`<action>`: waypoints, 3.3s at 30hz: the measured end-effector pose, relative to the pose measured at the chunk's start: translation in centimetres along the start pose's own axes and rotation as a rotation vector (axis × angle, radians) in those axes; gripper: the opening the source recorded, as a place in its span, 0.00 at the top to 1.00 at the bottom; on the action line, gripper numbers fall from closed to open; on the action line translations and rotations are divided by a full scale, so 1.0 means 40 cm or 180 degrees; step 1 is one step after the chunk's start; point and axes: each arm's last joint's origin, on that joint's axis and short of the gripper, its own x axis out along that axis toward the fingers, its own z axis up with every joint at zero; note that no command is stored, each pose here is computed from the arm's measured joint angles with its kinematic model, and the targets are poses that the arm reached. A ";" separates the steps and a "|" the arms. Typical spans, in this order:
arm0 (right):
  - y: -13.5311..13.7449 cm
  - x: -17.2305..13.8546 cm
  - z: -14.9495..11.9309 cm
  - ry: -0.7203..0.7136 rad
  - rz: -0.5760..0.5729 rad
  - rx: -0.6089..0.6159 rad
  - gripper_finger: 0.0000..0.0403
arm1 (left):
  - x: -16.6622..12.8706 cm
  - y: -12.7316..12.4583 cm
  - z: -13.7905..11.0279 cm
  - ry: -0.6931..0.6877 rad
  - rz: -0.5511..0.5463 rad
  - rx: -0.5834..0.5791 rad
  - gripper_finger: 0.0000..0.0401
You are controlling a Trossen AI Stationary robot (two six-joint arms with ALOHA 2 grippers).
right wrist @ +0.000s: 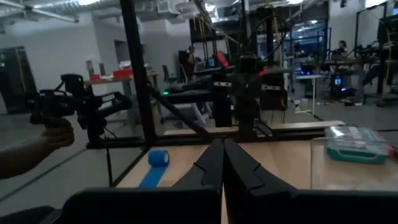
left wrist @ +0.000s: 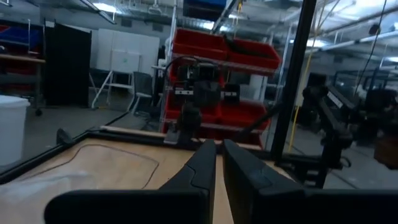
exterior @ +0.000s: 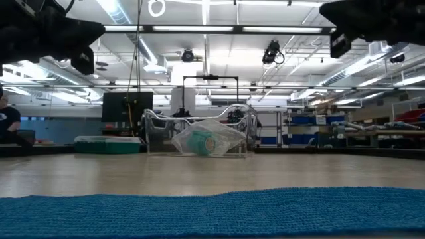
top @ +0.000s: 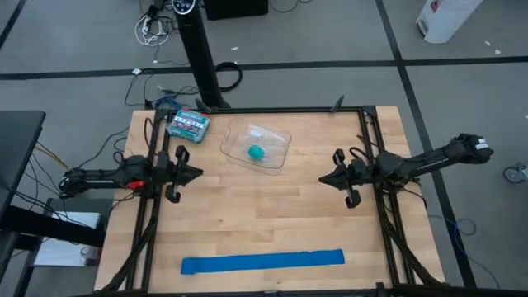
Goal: Roll bandage
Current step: Roll the blue bandage
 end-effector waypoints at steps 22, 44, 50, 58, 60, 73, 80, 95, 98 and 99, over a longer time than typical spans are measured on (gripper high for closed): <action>0.059 0.366 -0.021 0.0588 0.0094 0.0063 1.00 | 0.000 -0.011 0.062 -0.0366 -0.0068 -0.0390 0.91; 0.143 0.595 -0.049 0.1024 0.0391 0.0037 1.00 | 0.104 -0.070 0.300 0.0479 -0.0533 -0.0003 0.91; 0.149 0.602 -0.035 0.1024 0.0417 -0.0051 1.00 | 0.144 -0.096 0.277 0.0751 -0.0770 0.0079 0.91; 0.124 0.603 -0.034 0.1089 0.0081 -0.0147 1.00 | 0.225 -0.161 0.266 0.0873 -0.0979 0.0137 0.91; 0.117 0.610 -0.023 0.1162 -0.0036 -0.0179 1.00 | 0.246 -0.188 0.275 0.0859 -0.1074 0.0206 0.91; 0.158 0.627 0.025 0.1363 0.0015 -0.0192 1.00 | 0.267 -0.391 0.191 0.1399 -0.0761 0.0782 0.91; 0.215 0.619 0.013 0.1369 0.0054 -0.0116 1.00 | 0.205 -0.456 0.119 0.1952 -0.0485 0.0502 0.91; 0.263 0.610 0.016 0.1284 0.0179 -0.0070 1.00 | 0.102 -0.548 0.046 0.3137 -0.0698 -0.1047 0.91; 0.250 0.613 0.017 0.1285 0.0185 -0.0080 1.00 | 0.092 -0.561 0.028 0.3355 -0.0660 -0.1254 0.91; 0.244 0.615 0.018 0.1288 0.0215 -0.0093 1.00 | 0.089 -0.564 0.021 0.3422 -0.0622 -0.1297 0.91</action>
